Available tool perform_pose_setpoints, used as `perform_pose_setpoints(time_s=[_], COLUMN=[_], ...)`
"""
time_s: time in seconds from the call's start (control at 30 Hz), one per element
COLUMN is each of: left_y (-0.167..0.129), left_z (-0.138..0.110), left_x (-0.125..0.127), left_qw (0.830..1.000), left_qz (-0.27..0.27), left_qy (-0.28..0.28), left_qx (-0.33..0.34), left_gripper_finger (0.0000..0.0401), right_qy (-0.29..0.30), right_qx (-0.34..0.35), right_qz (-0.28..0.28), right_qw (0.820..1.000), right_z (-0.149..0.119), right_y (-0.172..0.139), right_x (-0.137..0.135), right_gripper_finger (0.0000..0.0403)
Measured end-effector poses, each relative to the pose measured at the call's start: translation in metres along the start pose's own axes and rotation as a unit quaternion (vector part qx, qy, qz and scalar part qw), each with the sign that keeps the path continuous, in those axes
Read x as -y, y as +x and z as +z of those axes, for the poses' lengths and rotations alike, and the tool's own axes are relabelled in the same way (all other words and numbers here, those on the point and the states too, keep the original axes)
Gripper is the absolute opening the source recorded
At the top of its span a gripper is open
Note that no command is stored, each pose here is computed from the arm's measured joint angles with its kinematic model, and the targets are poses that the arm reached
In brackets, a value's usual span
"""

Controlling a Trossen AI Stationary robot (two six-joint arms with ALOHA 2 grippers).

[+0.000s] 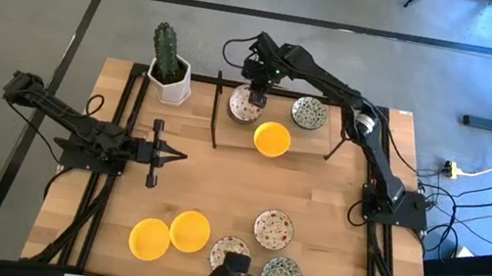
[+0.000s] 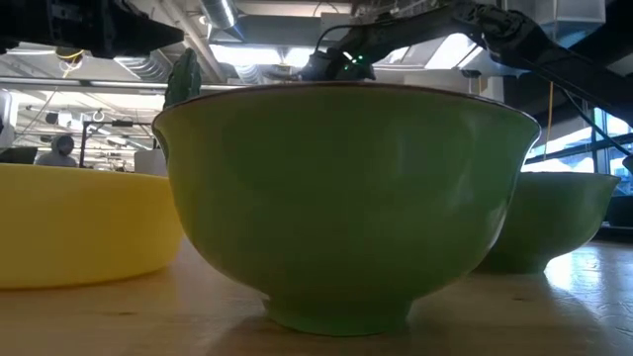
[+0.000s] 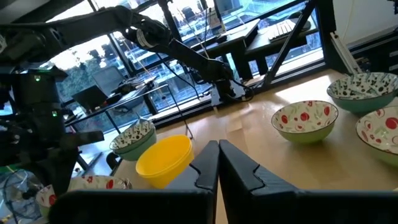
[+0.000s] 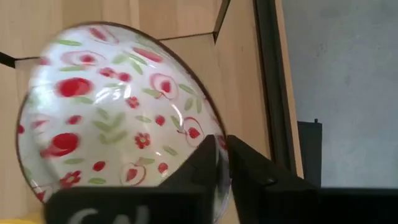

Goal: Pick & Place Mini bowls
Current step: Stack the red patterned bowl on top of the red patterned bowl on the shelf, then stack the yellow bowl on top of the yellow bowl on the shelf

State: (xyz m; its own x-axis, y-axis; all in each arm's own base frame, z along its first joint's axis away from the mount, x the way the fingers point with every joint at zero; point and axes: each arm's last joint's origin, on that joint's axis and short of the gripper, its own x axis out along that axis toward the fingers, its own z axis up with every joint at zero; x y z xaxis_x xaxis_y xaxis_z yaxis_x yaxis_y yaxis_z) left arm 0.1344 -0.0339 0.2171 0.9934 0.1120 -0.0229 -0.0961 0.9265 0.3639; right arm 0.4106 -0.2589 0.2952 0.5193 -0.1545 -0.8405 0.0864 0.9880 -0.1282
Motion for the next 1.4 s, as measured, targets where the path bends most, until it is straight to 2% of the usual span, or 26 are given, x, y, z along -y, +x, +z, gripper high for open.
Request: perform_pose_setpoints(time_s=[0.2, 0.4, 0.63, 0.7, 0.77, 0.87, 0.93, 0.97, 1.03, 1.1, 1.13, 1.17, 1.3, 1.33, 1.4], left_y=[0.0, 0.0, 0.0, 0.0, 0.0, 0.0, 0.0, 0.0, 0.0, 0.0, 0.0, 0.0, 0.0, 0.0, 0.0], left_z=[-0.002, -0.003, -0.005, -0.006, -0.006, -0.008, -0.008, -0.008, -0.008, -0.007, -0.007, -0.007, -0.007, -0.007, -0.007], left_x=[0.001, 0.001, 0.002, 0.002, 0.002, 0.003, 0.003, 0.003, 0.003, 0.002, 0.002, 0.002, 0.002, 0.002, 0.003], left_qw=[1.0, 1.0, 1.0, 1.0, 0.999, 0.999, 0.999, 0.999, 0.999, 0.999, 0.999, 0.999, 0.999, 0.998, 0.998], left_qz=[-0.003, -0.006, -0.009, -0.009, -0.011, -0.013, -0.012, -0.011, -0.011, -0.01, -0.01, -0.01, -0.009, -0.009, -0.009], left_qy=[0.004, 0.009, -0.002, -0.004, -0.004, -0.011, -0.01, -0.011, -0.011, -0.012, -0.012, -0.013, -0.035, -0.042, -0.055], left_qx=[-0.007, -0.016, -0.026, -0.027, -0.031, -0.038, -0.038, -0.038, -0.038, -0.036, -0.035, -0.035, -0.036, -0.036, -0.037], left_gripper_finger=[0.0003, 0.0005, 0.0005, 0.0003, 0.0002, 0.0005, 0.0007, 0.0007, 0.0008, 0.0006, 0.0005, 0.0003, 0.0002, 0.0004, 0.0006], right_qy=[-0.004, -0.02, -0.036, -0.041, -0.05, -0.054, -0.069, -0.088, -0.128, -0.165, -0.174, -0.182, -0.207, -0.215, -0.236], right_qx=[0.009, 0.001, 0.012, 0.007, 0.023, 0.112, 0.204, 0.247, 0.319, 0.355, 0.358, 0.355, 0.319, 0.313, 0.321], right_qz=[-0.008, -0.062, -0.116, -0.148, -0.153, -0.071, 0.023, 0.082, 0.197, 0.293, 0.319, 0.329, 0.289, 0.288, 0.304], right_qw=[1.0, 0.998, 0.993, 0.988, 0.987, 0.99, 0.976, 0.962, 0.918, 0.872, 0.86, 0.856, 0.879, 0.879, 0.865], right_z=[0.003, 0.012, 0.026, 0.03, 0.036, 0.048, 0.056, 0.059, 0.061, 0.061, 0.06, 0.059, 0.053, 0.051, 0.047], right_y=[0.0, -0.004, -0.009, -0.01, -0.017, -0.049, -0.084, -0.101, -0.136, -0.161, -0.172, -0.179, -0.196, -0.197, -0.202], right_x=[0.0, -0.01, -0.025, -0.032, -0.039, -0.052, -0.062, -0.069, -0.084, -0.104, -0.115, -0.128, -0.183, -0.198, -0.23], right_gripper_finger=[0.0091, 0.0137, 0.0149, 0.0147, 0.0138, 0.0106, 0.0075, 0.0057, 0.0019, 0.0009, 0.0009, 0.0009, 0.0004, 0.0004, 0.0004])
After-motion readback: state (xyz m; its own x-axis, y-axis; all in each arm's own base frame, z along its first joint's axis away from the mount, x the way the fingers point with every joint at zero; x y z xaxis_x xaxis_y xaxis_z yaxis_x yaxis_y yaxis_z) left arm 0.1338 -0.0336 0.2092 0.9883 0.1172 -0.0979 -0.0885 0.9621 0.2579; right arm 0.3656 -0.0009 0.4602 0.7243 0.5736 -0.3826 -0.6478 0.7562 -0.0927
